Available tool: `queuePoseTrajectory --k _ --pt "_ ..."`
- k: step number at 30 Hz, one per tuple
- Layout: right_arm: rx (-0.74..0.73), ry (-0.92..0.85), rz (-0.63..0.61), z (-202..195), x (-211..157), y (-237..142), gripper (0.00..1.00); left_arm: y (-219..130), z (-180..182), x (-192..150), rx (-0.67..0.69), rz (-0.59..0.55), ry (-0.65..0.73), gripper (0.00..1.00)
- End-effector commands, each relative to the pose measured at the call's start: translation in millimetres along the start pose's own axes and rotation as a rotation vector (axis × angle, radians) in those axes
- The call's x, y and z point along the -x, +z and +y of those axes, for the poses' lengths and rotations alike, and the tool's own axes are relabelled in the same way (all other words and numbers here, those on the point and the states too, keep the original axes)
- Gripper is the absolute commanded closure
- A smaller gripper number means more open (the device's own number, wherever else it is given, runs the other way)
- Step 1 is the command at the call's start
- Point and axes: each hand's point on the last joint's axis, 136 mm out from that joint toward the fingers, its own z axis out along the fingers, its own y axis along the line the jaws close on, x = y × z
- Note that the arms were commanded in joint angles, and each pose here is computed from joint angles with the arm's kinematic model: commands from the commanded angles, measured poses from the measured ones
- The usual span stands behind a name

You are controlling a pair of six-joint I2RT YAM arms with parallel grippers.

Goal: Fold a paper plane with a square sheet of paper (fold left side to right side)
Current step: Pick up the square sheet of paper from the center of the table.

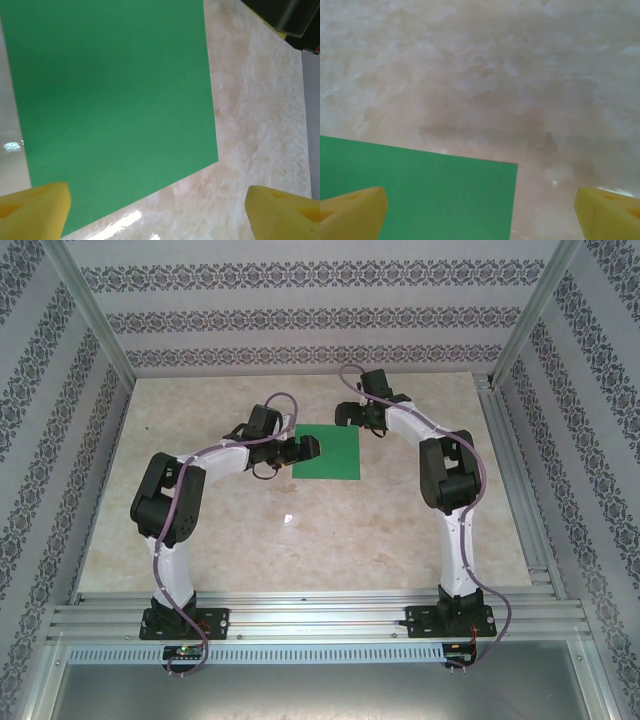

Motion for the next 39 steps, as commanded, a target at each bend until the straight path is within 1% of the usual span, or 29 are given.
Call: queuePoseTrajectory --k 1,7,13,18,24,35,39 --pt "-0.01 0.009 0.05 8 -7 10 0.04 12 -2 -3 -0.023 0.033 -0.04 0.1" --pt "-0.008 0.009 0.102 13 -20 25 0.04 27 6 -14 -0.014 0.071 -0.056 0.1" --pt "0.007 0.029 0.147 19 -36 32 0.07 33 11 -21 0.0 0.088 -0.062 0.1" --pt "0.055 0.053 0.17 30 -46 30 0.12 35 14 -23 0.009 0.093 -0.063 0.1" --pt "0.093 0.04 0.187 48 -58 25 0.13 37 15 -24 0.015 0.093 -0.061 0.09" --pt "0.104 0.0 0.197 71 -74 18 0.13 42 18 -28 0.021 0.105 -0.065 0.09" --pt "0.095 -0.018 0.201 75 -77 15 0.16 42 18 -30 0.019 0.108 -0.066 0.09"
